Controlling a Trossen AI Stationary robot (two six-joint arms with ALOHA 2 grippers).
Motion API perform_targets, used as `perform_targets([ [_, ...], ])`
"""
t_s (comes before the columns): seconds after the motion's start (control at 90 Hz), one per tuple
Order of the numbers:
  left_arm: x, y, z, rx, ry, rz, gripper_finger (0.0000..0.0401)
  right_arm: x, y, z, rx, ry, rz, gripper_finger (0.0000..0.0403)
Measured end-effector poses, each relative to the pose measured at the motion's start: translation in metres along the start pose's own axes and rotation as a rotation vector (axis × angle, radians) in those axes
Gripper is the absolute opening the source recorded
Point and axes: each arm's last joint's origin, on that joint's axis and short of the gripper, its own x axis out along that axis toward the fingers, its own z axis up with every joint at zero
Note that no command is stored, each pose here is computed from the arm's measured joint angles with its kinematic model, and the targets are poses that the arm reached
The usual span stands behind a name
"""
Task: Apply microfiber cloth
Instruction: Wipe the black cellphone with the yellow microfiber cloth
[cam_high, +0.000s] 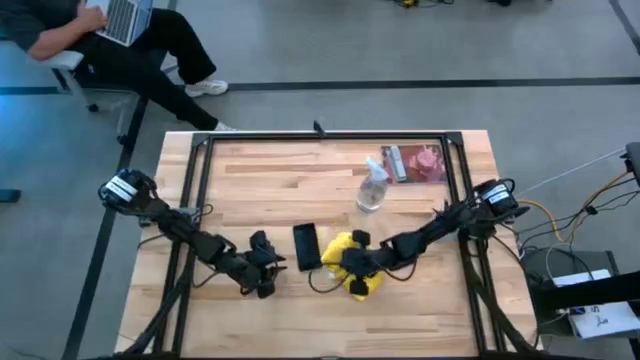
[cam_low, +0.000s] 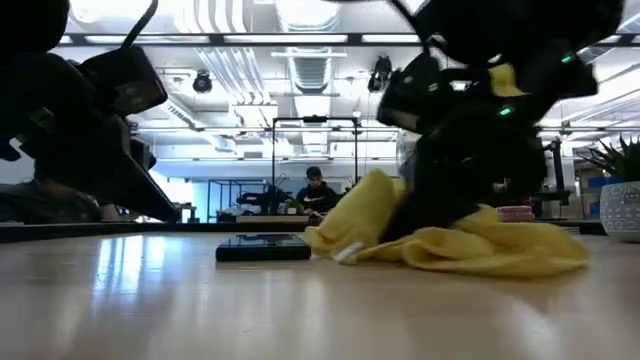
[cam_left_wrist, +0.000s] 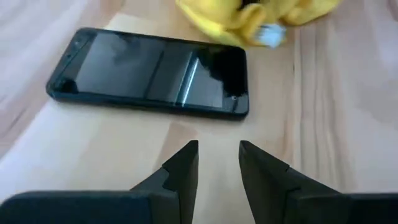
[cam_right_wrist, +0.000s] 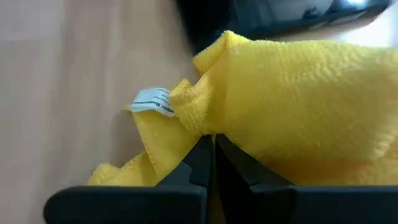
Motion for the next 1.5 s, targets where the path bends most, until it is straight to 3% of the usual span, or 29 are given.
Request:
perform_targets([
  [0.167, 0.004, 0.008, 0.009, 0.056, -0.020, 0.030, 0.0098, -0.020, 0.028, -0.013, 0.087, 0.090, 0.110, 0.0000],
  [0.289, 0.009, 0.015, 0.020, 0.119, -0.035, 0.058, 0.0098, -0.038, 0.046, -0.027, 0.179, 0.168, 0.128, 0.0000],
  [0.711, 0.026, 0.039, 0.073, 0.279, -0.094, 0.119, 0.0098, -0.093, 0.095, -0.098, 0.552, 0.564, -0.008, 0.0000],
  [1.033, 0.029, 0.044, 0.108, 0.305, -0.140, 0.015, 0.0098, -0.138, 0.115, -0.145, 0.690, 0.789, -0.148, 0.0000],
  [1.211, 0.029, 0.043, 0.112, 0.318, -0.157, 0.016, 0.0098, -0.149, 0.117, -0.144, 0.735, 0.789, -0.137, 0.0000],
  [1.389, 0.028, 0.042, 0.112, 0.305, -0.162, 0.011, 0.0098, -0.162, 0.115, -0.119, 0.741, 0.833, -0.096, 0.0000],
  [1.5, 0.023, 0.038, 0.112, 0.289, -0.167, -0.007, 0.0098, -0.174, 0.107, -0.107, 0.719, 0.862, -0.175, 0.0000],
])
